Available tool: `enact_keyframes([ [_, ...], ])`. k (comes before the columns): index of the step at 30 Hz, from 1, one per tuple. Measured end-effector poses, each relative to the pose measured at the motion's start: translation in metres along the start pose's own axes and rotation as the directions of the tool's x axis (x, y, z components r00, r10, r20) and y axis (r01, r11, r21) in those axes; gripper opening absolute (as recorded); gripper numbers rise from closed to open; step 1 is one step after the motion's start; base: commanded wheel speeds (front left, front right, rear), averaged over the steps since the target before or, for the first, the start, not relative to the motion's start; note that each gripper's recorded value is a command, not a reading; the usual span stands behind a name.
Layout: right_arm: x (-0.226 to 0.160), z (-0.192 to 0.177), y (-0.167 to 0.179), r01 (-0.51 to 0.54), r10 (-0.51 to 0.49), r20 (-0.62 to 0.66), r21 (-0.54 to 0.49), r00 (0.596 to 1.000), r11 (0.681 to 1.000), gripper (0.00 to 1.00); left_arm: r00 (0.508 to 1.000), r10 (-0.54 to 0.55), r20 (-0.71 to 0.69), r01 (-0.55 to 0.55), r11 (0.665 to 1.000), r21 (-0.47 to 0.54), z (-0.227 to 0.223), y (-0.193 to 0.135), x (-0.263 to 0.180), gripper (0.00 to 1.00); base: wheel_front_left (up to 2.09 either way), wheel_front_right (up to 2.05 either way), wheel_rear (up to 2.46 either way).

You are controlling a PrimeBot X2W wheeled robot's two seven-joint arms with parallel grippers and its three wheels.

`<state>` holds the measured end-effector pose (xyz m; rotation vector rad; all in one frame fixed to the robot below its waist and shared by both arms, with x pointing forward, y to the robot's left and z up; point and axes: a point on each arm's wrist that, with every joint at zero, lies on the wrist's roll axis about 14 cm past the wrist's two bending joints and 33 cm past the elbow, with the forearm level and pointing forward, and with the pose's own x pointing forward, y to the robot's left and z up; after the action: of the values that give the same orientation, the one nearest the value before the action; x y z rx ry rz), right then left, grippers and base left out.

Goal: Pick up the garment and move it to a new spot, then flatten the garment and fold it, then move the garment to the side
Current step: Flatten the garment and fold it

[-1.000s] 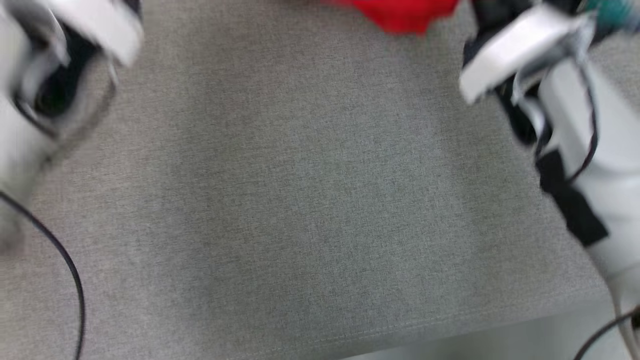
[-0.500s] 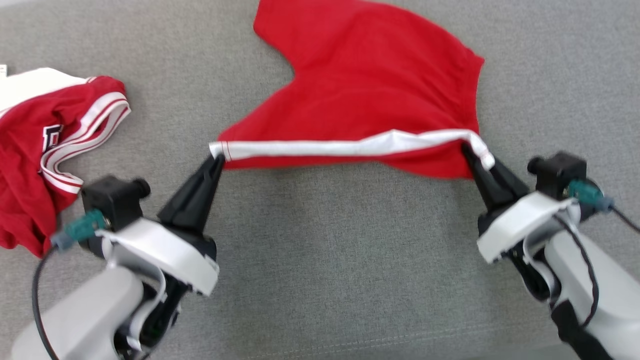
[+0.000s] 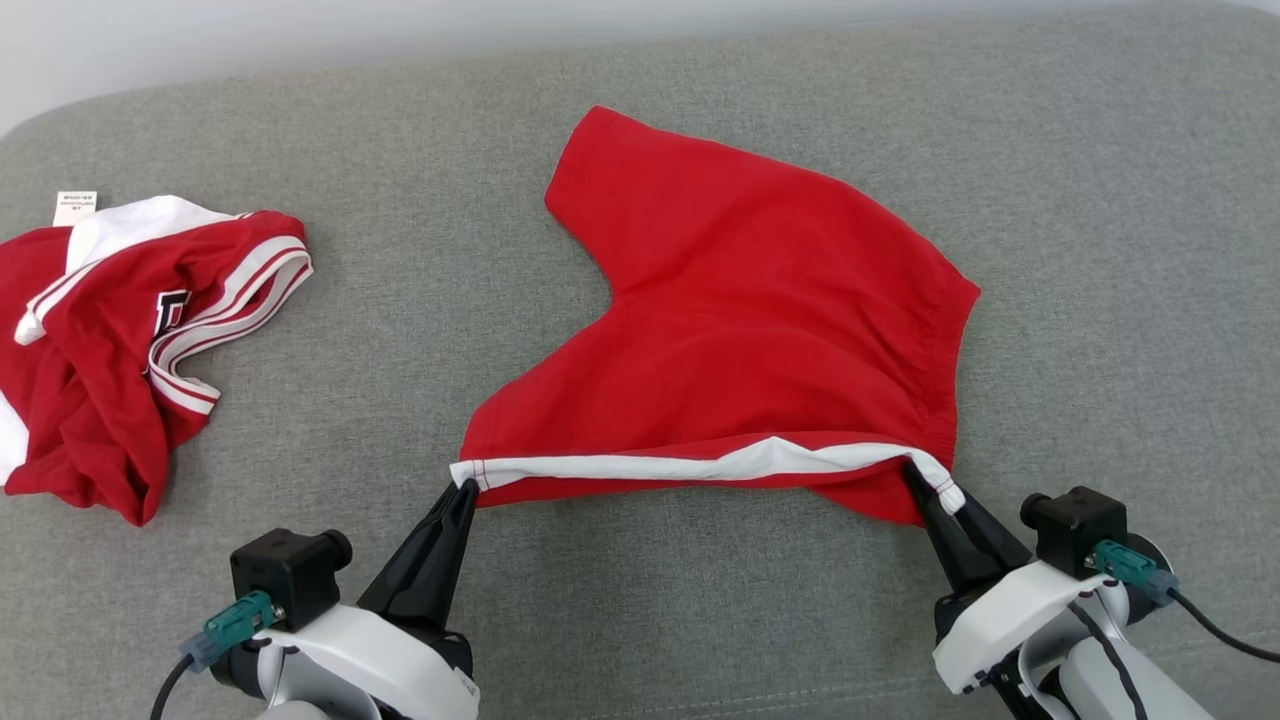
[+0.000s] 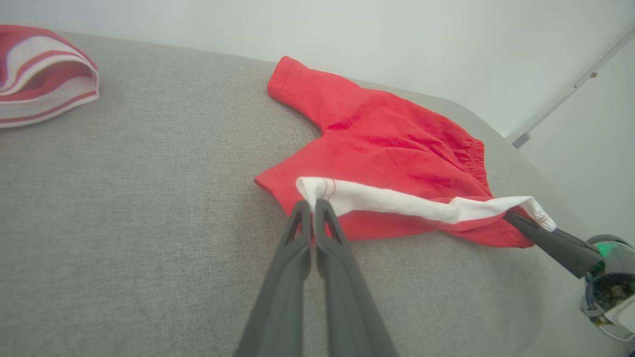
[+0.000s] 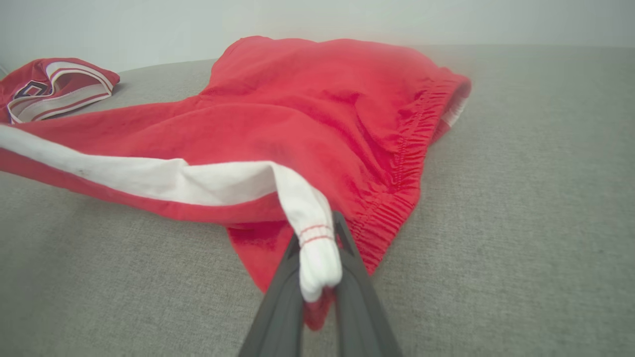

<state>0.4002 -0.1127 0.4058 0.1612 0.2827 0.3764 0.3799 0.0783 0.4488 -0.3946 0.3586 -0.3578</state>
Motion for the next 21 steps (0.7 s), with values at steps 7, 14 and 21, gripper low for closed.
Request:
enact_keyframes([
  [7, 0.004, 0.004, 0.005, -0.013, 0.013, 0.001, 0.013, 1.000, 1.000, 0.00, 1.000, -0.007, 0.022, 0.007, 1.000, 0.019, 0.005, 0.002, 0.001, 0.00, 0.00, 0.00, 0.00],
  [14, 0.026, 0.031, 0.001, -0.070, 0.070, -0.020, 0.034, 0.997, 0.997, 0.00, 0.996, -0.082, 0.047, 0.077, 0.992, 0.096, 0.038, 0.005, 0.030, 0.00, 0.00, 0.00, 0.00],
  [21, 0.074, 0.071, -0.014, -0.130, 0.142, -0.155, 0.084, 0.978, 0.988, 0.00, 0.987, -0.157, -0.032, 0.160, 0.981, 0.115, 0.077, 0.015, 0.087, 0.00, 0.00, 0.00, 0.00],
])
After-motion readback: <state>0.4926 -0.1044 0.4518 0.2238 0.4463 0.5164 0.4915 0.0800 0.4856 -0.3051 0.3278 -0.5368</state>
